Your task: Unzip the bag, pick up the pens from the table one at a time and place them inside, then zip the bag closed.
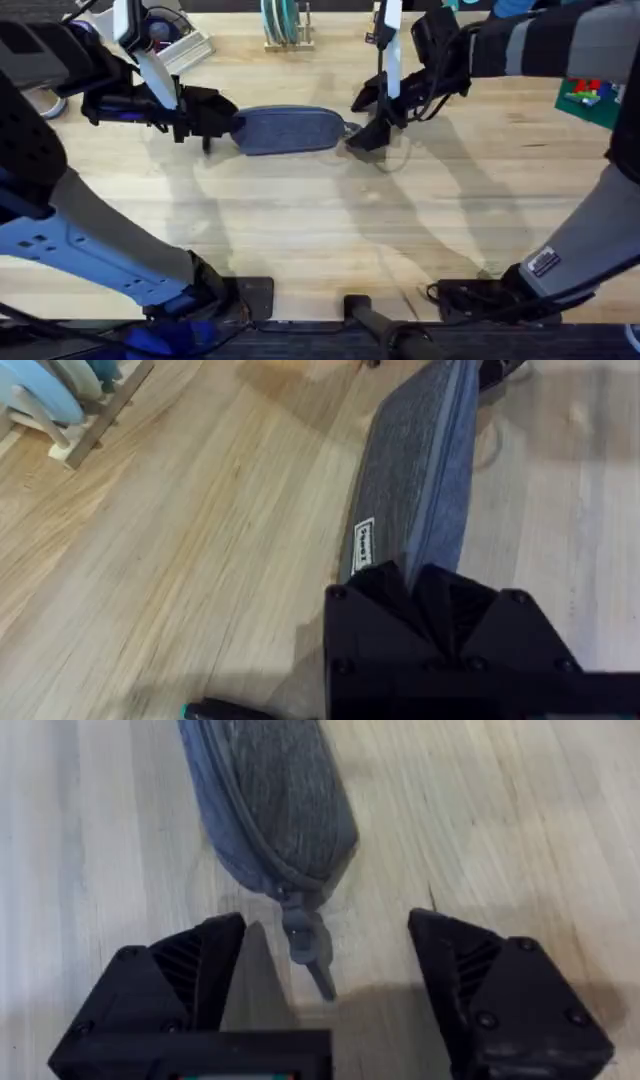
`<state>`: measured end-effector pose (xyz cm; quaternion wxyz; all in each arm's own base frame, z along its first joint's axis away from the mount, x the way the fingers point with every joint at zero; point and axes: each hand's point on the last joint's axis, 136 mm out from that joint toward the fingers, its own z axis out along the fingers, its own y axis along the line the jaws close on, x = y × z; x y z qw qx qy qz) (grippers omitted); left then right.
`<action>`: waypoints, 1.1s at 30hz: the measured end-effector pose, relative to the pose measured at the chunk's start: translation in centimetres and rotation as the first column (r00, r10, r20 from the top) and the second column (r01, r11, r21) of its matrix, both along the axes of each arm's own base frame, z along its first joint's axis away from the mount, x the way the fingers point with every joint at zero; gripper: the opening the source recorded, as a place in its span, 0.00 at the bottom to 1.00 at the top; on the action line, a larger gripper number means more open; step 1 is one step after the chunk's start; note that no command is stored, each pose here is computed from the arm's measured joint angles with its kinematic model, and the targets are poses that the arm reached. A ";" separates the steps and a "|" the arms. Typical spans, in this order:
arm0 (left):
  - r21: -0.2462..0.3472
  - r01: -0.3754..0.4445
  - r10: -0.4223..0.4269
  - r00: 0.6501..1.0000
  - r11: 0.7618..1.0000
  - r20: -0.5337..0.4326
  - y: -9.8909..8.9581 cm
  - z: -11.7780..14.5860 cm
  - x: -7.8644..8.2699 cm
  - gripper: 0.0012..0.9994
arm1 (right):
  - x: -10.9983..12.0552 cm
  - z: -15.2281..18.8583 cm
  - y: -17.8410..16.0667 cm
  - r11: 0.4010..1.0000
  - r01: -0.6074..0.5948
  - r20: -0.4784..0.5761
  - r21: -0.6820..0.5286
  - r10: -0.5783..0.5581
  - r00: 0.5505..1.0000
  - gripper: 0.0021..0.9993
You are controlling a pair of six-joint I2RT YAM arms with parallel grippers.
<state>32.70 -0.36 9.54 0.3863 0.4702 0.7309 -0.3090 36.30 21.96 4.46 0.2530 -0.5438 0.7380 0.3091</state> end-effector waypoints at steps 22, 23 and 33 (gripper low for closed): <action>0.000 0.000 0.000 1.000 1.000 0.000 0.0 0.0 0.0 0.04 | -0.1 0.0 0.0 1.000 0.016 -0.020 -0.001 -0.016 1.000 0.03; 0.000 0.000 0.000 1.000 1.000 0.000 0.0 0.0 0.0 0.04 | -0.1 0.0 0.0 1.000 0.016 -0.020 -0.001 -0.016 1.000 0.03; 0.002 0.000 0.000 1.000 1.000 0.003 0.0 0.0 0.0 0.04 | 0.0 0.0 0.0 1.000 0.016 -0.020 -0.001 -0.016 1.000 0.03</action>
